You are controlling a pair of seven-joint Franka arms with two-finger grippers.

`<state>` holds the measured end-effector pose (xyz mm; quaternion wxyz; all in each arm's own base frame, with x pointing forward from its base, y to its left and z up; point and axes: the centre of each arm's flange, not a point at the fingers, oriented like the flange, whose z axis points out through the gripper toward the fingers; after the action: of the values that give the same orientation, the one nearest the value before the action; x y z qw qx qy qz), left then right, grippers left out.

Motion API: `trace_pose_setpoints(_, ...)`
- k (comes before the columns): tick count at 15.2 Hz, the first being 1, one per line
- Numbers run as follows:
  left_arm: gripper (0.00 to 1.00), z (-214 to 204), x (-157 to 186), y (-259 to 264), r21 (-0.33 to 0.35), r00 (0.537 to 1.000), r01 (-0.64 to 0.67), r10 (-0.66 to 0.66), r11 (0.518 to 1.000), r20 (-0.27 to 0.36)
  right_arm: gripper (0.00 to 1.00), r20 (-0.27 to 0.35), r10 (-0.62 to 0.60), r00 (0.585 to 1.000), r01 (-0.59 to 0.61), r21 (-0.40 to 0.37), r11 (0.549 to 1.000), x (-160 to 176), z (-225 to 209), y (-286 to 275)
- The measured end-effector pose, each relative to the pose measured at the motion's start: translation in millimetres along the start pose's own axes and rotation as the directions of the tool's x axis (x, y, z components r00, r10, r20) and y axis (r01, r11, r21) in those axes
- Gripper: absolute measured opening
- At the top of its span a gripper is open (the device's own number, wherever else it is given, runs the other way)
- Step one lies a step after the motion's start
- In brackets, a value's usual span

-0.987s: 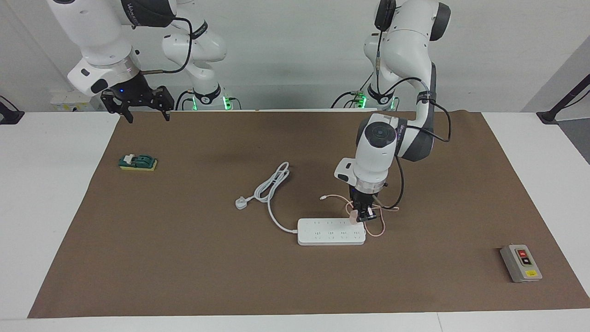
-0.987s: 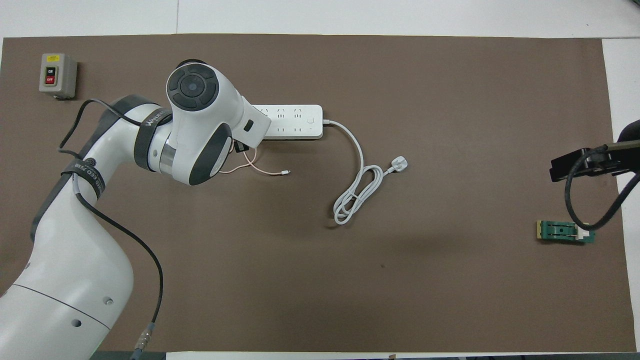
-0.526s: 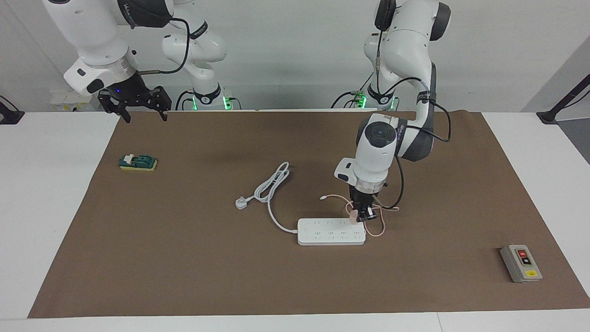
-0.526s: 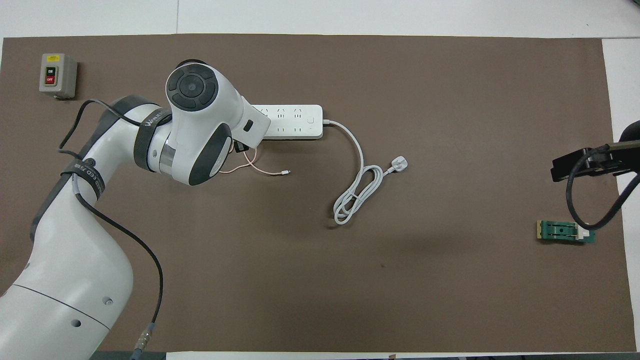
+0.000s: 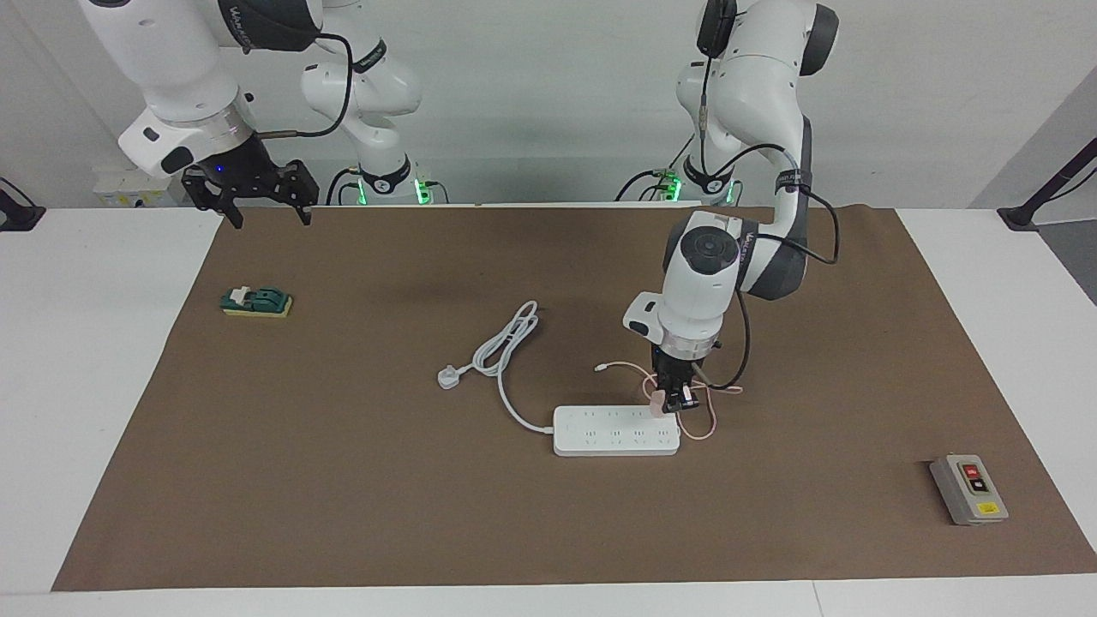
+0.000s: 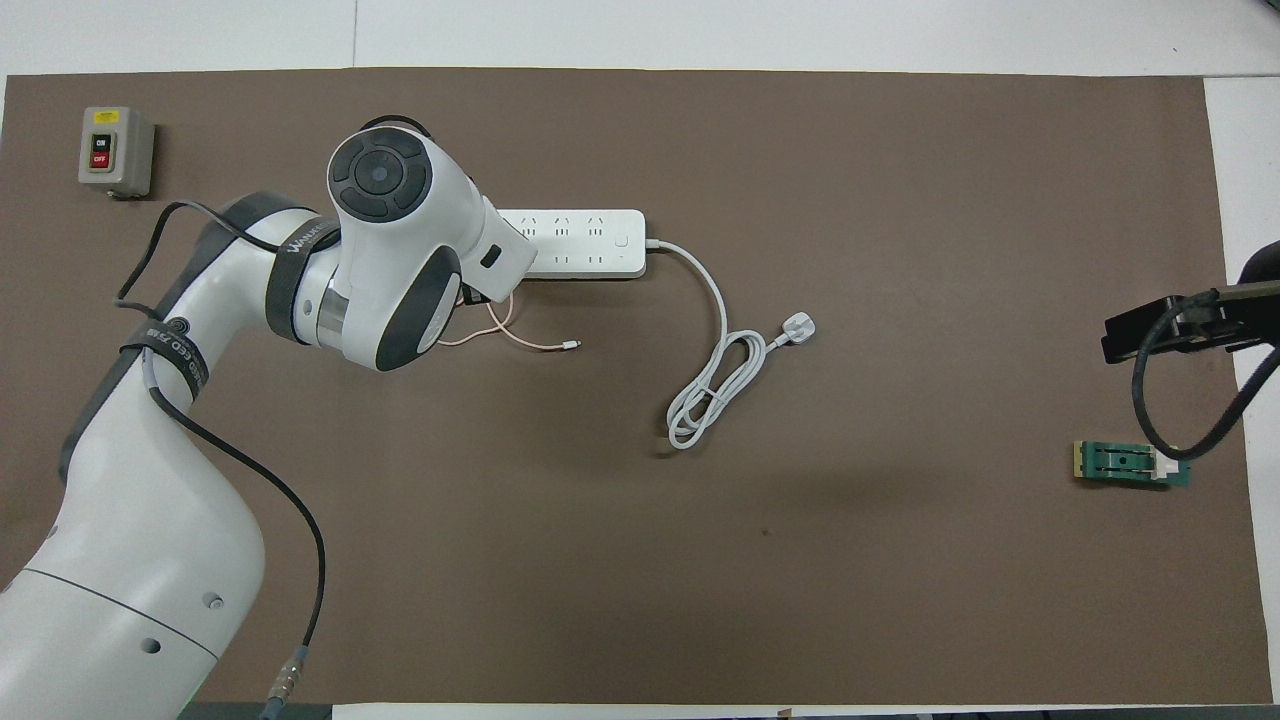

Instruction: Plug charger into power strip

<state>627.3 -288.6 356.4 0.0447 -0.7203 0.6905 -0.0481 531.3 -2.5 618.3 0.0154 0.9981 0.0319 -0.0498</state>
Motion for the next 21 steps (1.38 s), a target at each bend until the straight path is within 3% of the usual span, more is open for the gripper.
trace_pose_setpoints(7, 0.32, 0.0, -0.3, 0.0, 0.006, 0.996, -0.093, 0.093, 0.996, -0.004, 1.0, 0.0, 0.0, 1.0, 0.0, 0.0, 1.0, 0.0, 0.0, 0.1)
trace_pose_setpoints(21, 0.32, 0.6, -9.3, -4.5, -0.014, 0.997, -0.062, 0.061, 0.998, -0.047, 1.0, 0.0, 0.0, 1.0, 0.0, 0.0, 1.0, 0.0, 0.0, 0.1)
